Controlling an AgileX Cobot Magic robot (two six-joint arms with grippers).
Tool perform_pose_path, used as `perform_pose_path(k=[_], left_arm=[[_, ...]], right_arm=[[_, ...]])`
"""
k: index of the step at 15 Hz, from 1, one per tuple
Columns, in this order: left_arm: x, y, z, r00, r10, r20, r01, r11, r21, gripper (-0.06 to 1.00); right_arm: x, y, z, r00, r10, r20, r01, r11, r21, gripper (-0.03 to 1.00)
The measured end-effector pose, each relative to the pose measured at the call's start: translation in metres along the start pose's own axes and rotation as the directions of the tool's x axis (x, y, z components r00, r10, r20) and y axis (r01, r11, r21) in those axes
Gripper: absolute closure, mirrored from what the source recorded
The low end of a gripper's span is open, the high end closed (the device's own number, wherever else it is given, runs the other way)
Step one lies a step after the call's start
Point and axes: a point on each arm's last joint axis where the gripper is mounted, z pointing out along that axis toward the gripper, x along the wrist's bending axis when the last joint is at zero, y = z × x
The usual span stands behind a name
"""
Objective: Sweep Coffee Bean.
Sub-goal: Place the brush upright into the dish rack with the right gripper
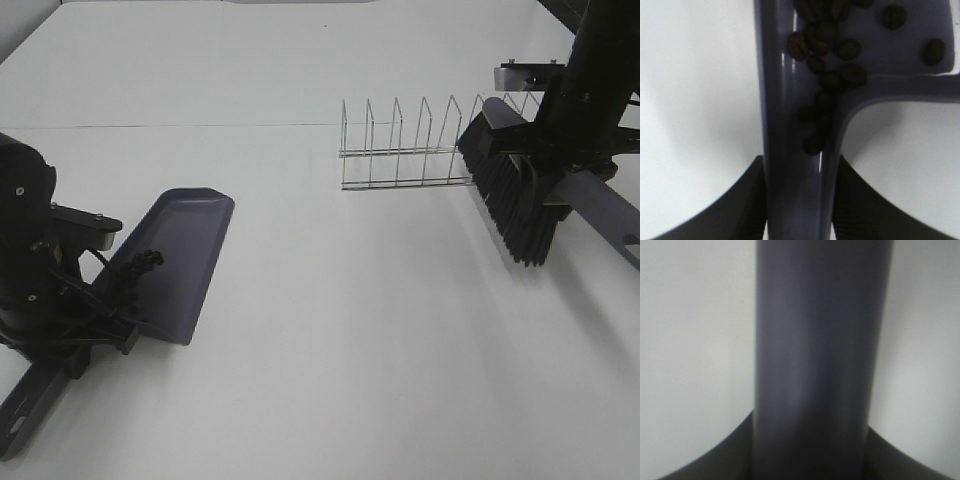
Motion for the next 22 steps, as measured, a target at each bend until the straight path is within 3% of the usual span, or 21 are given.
perform_pose_path(k=[5,18,22], left_arm=[[0.000,0.000,0.000,1.000,-0.004,0.003,0.004,1.000,0.002,0.64],[0.000,0.000,0.000,1.000,-0.004,0.002,0.004,1.000,0.004,0.64],[0.000,0.000,-0.001,1.000,-0.006,0.002,0.006,1.000,0.006,0.64]], right_arm=[[0.000,0.011,0.040,0.999,0.006,-0.036,-0.003,0.996,0.095,0.68],[0.005,0.087,0.026,0.996,0.058,-0.069,-0.065,0.992,-0.106,0.68],[0.004,0.090,0.029,0.996,0.059,-0.069,-0.066,0.992,-0.110,0.68]])
